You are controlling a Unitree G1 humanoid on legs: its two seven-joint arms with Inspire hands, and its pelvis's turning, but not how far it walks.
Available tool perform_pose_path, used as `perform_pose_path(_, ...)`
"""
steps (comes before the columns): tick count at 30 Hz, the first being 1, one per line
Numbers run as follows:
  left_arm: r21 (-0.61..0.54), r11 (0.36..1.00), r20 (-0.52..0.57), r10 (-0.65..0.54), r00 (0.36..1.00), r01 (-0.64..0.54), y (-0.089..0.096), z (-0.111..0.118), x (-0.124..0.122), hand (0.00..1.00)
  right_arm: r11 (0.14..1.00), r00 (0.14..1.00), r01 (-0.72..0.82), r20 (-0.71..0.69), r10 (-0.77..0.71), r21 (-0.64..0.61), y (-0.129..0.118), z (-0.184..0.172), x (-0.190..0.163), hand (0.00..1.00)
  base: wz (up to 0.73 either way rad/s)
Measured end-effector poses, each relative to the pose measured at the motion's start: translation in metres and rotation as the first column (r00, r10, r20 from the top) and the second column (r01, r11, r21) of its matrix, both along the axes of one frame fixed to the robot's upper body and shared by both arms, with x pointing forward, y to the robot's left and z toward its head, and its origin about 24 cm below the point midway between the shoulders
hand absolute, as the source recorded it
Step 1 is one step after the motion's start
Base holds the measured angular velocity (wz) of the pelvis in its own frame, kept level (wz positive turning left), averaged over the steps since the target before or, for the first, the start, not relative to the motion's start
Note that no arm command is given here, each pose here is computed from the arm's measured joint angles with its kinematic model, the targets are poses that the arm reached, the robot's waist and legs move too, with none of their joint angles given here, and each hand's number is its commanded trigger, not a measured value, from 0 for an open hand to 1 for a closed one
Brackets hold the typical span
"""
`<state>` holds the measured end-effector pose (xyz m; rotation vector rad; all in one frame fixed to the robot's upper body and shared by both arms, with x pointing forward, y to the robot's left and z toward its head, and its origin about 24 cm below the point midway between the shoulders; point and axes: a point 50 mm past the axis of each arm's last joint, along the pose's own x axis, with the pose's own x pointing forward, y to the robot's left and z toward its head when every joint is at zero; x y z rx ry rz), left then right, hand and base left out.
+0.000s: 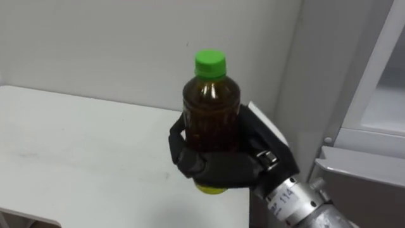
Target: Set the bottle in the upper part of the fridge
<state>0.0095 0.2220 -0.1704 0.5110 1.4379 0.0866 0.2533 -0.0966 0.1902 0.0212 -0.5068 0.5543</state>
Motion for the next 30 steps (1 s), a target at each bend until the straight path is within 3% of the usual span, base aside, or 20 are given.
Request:
perform_pose_path(14,0.009,0.999,0.016,0.033,0.999,-0.033,0.006,0.001,-0.005,0.00,0.996,0.995,0.084,0.054,-0.085,0.029,-0.024,0.010,-0.007,1.00,-0.04)
perform_pose_path(30,0.025,0.995,0.044,0.095,0.995,-0.096,0.015,0.004,-0.015,0.00,0.929,0.915,0.358,0.165,-0.369,0.095,-0.080,0.036,-0.018,1.00,-0.03)
